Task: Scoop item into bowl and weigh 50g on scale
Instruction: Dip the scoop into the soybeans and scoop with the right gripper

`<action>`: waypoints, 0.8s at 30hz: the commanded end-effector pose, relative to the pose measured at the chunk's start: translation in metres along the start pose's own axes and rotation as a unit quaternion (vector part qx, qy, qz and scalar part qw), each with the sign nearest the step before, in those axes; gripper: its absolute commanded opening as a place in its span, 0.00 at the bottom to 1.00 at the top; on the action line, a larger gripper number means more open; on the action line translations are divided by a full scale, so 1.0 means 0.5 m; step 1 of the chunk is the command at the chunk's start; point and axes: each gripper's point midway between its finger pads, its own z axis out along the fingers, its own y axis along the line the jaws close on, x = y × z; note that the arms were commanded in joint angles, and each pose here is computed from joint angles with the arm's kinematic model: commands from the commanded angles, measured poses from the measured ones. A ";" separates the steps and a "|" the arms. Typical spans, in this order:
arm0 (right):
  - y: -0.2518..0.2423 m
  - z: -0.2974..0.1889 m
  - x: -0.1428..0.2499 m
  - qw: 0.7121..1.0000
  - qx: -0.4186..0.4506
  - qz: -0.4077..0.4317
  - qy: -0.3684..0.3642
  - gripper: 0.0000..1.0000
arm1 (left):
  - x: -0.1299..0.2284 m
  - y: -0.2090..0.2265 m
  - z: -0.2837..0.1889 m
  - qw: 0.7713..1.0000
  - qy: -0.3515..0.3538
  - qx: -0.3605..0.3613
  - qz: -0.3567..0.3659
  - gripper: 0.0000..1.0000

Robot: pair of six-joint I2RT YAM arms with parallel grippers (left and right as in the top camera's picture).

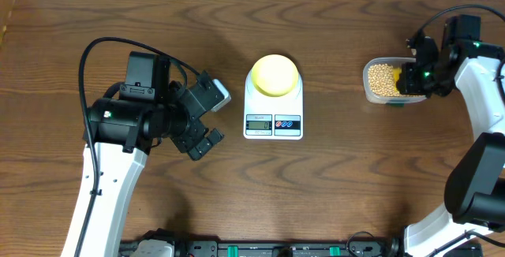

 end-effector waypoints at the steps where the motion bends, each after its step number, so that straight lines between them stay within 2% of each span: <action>1: 0.021 0.014 0.011 0.998 -0.053 0.023 0.006 0.01 | 0.003 -0.006 0.003 1.000 -0.001 0.009 0.005 0.98; 11: -0.002 0.060 0.035 0.986 -0.130 0.095 0.033 0.01 | 0.003 -0.006 0.003 1.000 -0.001 0.009 0.005 0.98; 24: -0.063 0.026 0.036 0.967 -0.176 0.182 0.002 0.01 | 0.003 -0.006 0.003 1.000 -0.001 0.009 0.005 0.98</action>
